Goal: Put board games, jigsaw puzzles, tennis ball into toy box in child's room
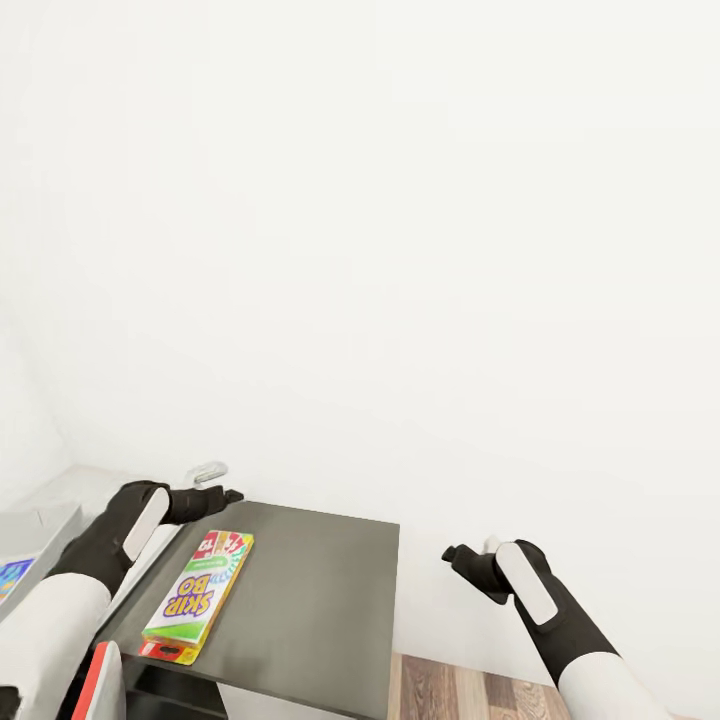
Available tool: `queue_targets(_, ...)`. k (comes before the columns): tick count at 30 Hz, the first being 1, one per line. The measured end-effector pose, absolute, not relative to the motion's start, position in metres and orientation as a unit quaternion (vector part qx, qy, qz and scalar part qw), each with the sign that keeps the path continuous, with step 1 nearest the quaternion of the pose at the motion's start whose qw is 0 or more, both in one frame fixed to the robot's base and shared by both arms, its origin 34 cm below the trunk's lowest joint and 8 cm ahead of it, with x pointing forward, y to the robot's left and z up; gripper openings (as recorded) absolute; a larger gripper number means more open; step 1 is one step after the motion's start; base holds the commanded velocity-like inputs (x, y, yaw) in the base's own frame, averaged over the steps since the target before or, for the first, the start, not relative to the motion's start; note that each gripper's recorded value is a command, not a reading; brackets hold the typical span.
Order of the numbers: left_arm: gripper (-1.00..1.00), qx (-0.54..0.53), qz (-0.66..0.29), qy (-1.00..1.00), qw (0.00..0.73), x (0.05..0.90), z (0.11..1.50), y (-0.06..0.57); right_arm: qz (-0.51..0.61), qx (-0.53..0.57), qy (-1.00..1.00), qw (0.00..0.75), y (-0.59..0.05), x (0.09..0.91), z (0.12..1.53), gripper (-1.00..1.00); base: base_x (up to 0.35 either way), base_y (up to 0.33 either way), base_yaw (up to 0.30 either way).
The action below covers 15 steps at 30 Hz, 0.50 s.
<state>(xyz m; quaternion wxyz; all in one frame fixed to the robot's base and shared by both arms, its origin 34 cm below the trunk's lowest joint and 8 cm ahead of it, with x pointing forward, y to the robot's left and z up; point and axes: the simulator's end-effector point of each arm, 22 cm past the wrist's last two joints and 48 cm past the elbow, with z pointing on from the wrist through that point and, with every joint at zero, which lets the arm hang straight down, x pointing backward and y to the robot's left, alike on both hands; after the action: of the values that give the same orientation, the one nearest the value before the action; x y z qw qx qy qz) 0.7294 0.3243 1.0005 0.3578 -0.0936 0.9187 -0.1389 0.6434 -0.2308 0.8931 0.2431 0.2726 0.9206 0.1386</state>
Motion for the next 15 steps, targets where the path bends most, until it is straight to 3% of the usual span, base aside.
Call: queue_targets(15, 1.00, -0.071, -0.084, 0.931, 0.349, 0.739, 0.967, 0.319, 0.094, 0.276, 0.932, 0.217, -0.247, 0.635, 0.879, 1.00, 0.000, 0.000, 0.000)
